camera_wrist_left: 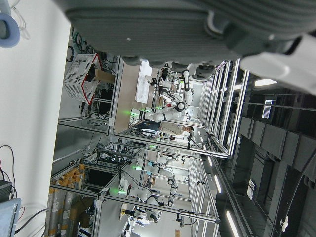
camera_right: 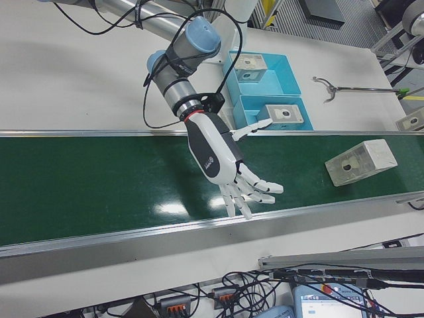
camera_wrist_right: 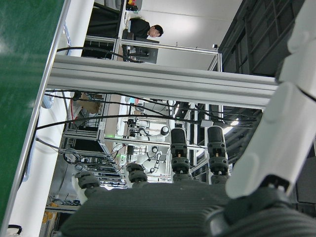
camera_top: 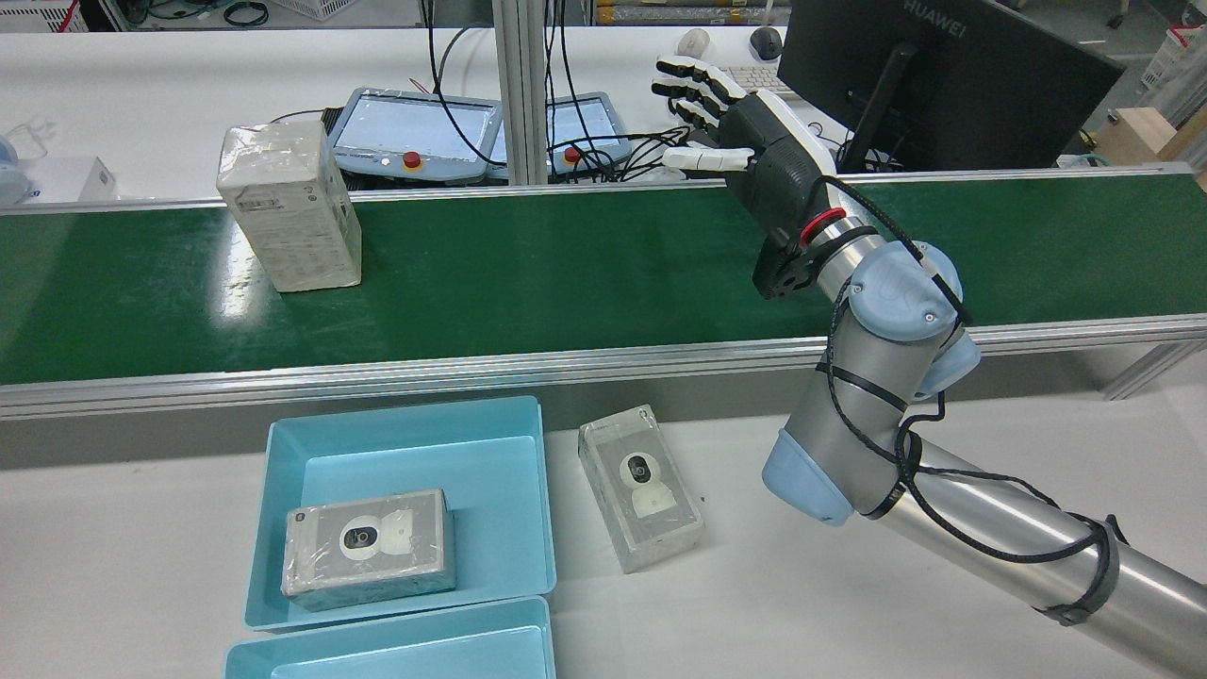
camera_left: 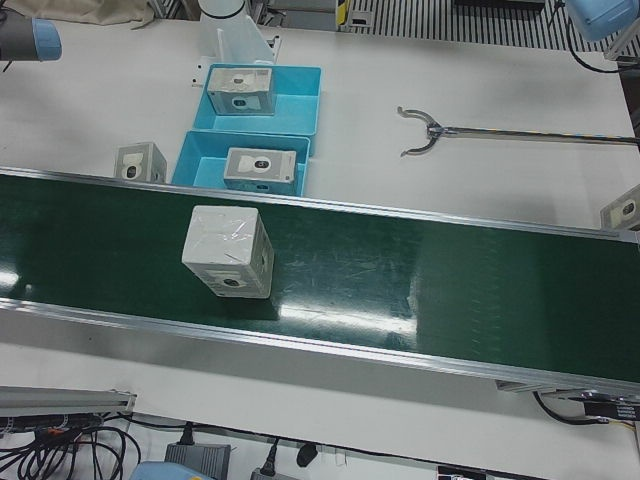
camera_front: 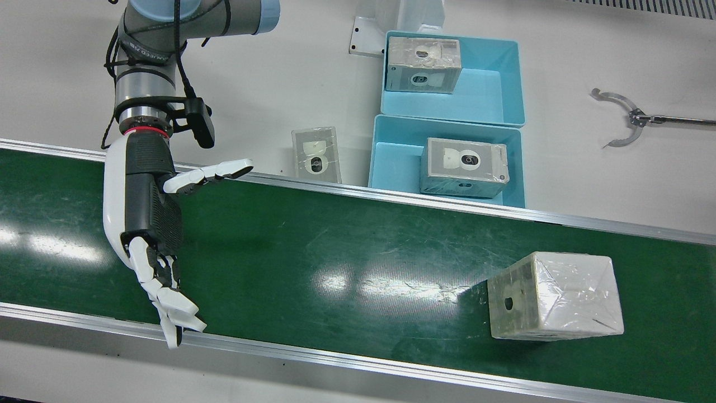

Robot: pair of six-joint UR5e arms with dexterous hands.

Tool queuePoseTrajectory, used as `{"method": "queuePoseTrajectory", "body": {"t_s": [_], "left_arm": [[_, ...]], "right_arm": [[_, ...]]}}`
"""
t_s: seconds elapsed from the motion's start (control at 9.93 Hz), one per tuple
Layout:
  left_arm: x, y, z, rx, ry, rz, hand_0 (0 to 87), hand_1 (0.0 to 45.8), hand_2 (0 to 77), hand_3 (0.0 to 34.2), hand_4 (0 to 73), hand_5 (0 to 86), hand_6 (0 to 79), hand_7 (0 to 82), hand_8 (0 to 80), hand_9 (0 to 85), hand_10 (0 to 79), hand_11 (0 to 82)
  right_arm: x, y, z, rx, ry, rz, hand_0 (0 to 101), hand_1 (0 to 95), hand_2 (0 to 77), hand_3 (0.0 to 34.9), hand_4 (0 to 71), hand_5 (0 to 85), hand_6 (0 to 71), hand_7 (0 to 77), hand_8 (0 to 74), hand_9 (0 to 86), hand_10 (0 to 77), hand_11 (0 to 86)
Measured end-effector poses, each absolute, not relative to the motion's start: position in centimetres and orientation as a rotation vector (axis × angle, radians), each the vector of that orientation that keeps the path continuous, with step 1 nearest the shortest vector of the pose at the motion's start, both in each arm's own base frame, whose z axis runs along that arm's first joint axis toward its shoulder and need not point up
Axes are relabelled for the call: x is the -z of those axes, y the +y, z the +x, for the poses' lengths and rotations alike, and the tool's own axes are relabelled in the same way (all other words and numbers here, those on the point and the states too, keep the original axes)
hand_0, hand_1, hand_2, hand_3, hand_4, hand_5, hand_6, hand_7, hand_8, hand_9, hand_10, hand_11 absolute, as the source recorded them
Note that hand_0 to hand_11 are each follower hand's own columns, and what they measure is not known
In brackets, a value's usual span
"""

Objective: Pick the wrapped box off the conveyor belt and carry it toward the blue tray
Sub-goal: 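Lower the right hand toward the belt in the path of the box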

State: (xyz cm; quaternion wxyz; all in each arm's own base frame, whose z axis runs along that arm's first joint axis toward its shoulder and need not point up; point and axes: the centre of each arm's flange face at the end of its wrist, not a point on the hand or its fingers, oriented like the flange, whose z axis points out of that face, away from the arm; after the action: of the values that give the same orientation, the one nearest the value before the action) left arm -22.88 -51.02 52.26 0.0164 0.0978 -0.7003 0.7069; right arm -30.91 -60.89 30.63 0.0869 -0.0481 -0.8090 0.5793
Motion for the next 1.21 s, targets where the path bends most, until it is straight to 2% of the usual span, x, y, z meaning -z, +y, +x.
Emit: {"method": "queuePoseTrajectory", "body": {"t_s": [0.3, 0.71, 1.01, 1.21], "left_arm": [[-52.3, -51.0, -22.9, -2.198, -2.177, 0.304, 0.0, 0.0, 0.5, 0.0, 0.0, 0.5, 0.0, 0.5, 0.5, 0.0, 0.5, 0.0], [-52.3, -51.0, -22.9, -2.198, -2.177, 0.304, 0.0, 0.0, 1.1, 0.0, 0.0, 0.5, 0.0, 0.5, 0.5, 0.0, 0.5, 0.0], [-52.3, -51.0, -22.9, -2.198, -2.177, 0.304, 0.0, 0.0, 1.1, 0.0, 0.0, 0.5, 0.0, 0.5, 0.0, 0.5, 0.5, 0.0], [-52.3, -51.0, -22.9, -2.198, -2.177, 0.304, 0.0, 0.0, 0.5, 0.0, 0.0, 0.5, 0.0, 0.5, 0.5, 0.0, 0.5, 0.0]], "right_arm": [[-31.0, -61.9, -32.8, -1.668, -2.456, -0.199, 40, 7.1, 10.9, 29.6, 9.3, 21.8, 0.0, 22.4, 1.1, 7.6, 2.7, 3.8], [-30.0, -60.6, -33.2, -1.617, -2.473, -0.260, 42, 9.3, 12.0, 29.7, 12.5, 26.7, 0.0, 24.5, 0.0, 6.0, 1.1, 2.2], [-31.1, -59.7, -32.5, -1.662, -2.404, -0.252, 45, 10.9, 13.1, 29.6, 15.3, 28.9, 0.0, 25.6, 0.0, 6.0, 0.0, 1.6], [-32.4, -58.9, -30.7, -1.728, -2.336, -0.222, 45, 14.2, 14.2, 29.9, 13.6, 28.4, 0.0, 25.6, 0.0, 6.0, 0.0, 1.6]]}}
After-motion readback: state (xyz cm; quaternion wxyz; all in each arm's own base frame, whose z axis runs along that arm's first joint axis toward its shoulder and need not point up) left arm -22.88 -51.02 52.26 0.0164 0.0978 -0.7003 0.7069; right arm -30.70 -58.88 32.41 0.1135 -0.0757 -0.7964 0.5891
